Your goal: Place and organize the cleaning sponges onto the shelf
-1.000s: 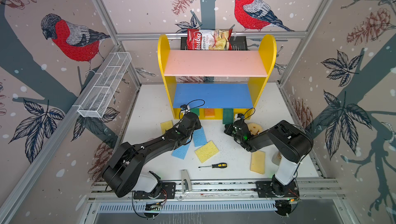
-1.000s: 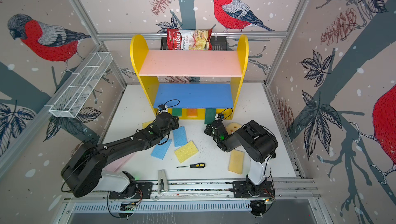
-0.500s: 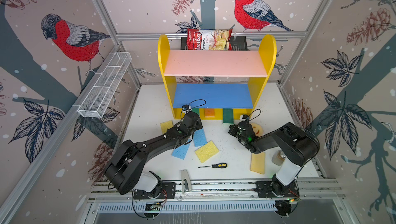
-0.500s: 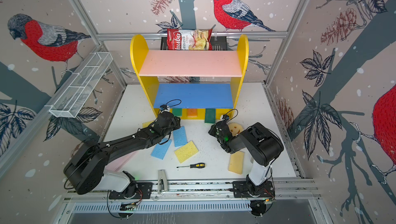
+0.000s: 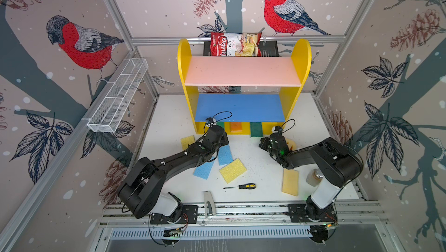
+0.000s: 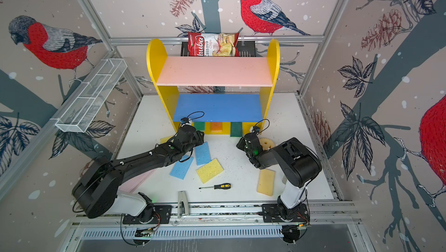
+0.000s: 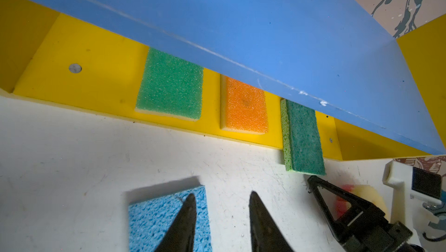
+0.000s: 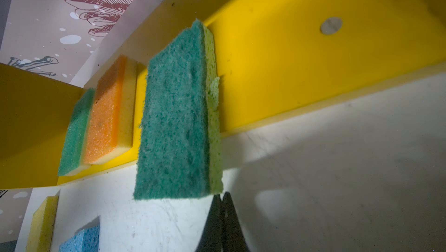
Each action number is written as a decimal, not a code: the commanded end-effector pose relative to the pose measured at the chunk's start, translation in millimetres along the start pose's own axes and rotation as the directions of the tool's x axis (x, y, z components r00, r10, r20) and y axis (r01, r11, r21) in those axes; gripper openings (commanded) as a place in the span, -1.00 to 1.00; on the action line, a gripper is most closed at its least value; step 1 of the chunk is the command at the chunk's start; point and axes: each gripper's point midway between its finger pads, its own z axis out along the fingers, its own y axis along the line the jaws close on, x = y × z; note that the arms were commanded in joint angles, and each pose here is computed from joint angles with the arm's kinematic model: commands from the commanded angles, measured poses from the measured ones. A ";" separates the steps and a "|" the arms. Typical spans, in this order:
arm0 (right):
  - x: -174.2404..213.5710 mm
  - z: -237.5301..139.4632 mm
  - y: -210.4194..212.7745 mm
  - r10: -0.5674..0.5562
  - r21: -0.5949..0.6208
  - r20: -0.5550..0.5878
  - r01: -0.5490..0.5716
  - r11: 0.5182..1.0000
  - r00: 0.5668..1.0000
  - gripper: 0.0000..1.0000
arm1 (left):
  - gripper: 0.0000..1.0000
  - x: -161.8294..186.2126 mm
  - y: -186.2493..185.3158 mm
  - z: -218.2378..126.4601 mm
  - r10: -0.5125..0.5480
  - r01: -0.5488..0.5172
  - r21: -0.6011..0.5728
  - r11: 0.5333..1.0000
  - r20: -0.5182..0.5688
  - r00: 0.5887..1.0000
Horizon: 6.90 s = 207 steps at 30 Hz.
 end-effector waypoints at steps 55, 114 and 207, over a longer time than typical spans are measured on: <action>14.8 1.6 -14.3 0.152 -0.111 -0.071 -0.159 0.981 0.986 -0.95 | -0.26 10.8 5.7 12.8 0.003 -0.004 -0.027 1.000 -0.038 0.999; 31.8 8.7 -63.1 0.312 -0.009 -0.077 -0.314 0.949 0.947 -0.99 | -0.26 16.0 3.7 13.1 -0.002 0.001 -0.023 1.000 -0.063 0.998; 74.1 -10.7 -55.0 0.220 0.046 -0.165 -0.215 0.975 0.961 -0.99 | -1.00 41.0 107.9 75.1 -0.617 0.612 0.250 0.750 -0.069 0.784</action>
